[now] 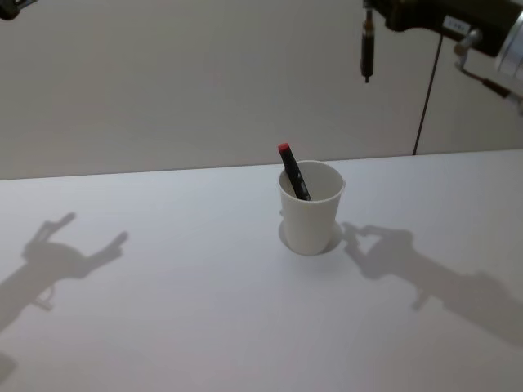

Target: Place the pen into the pen holder.

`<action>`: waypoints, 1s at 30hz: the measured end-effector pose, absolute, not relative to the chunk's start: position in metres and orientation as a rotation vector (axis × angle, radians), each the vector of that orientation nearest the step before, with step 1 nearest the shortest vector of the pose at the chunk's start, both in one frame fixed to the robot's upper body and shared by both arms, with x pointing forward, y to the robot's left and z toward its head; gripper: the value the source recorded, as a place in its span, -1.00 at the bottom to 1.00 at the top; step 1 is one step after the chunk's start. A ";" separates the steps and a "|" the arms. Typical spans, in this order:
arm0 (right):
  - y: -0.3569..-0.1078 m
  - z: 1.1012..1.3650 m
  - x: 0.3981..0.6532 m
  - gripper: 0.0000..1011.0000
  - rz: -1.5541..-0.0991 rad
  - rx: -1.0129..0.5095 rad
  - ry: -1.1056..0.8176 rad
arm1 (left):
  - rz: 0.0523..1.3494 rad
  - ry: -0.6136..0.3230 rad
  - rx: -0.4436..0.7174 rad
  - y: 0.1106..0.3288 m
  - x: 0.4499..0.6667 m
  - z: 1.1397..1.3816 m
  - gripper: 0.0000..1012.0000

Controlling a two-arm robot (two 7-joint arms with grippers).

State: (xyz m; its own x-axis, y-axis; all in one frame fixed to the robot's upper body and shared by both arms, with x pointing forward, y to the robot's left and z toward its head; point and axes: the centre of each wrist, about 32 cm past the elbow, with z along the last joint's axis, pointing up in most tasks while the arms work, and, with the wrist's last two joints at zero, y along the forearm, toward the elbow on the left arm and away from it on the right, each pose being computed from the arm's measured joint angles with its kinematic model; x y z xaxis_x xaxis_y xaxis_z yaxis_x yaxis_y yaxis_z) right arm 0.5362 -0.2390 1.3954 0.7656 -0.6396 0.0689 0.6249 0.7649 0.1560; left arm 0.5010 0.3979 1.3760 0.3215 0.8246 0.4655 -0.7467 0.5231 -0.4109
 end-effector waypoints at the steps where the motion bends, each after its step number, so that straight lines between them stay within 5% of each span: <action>1: -0.239 1.394 0.537 -0.74 -0.688 0.129 -0.123 | 1.036 -0.690 -0.128 0.398 0.501 1.376 0.98; 30: -0.214 1.333 0.568 -0.74 -0.652 0.068 -0.081 | 1.037 -0.692 -0.120 0.401 0.501 1.379 0.98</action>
State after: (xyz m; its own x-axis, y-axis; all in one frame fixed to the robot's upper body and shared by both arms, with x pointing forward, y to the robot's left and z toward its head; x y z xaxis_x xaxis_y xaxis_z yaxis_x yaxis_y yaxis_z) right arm 0.5676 -0.2142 1.3328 0.7921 -0.6080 0.0541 0.6026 0.7930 0.0891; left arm 0.5005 0.4006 1.3786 0.3193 0.8230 0.4698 -0.7501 0.5225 -0.4054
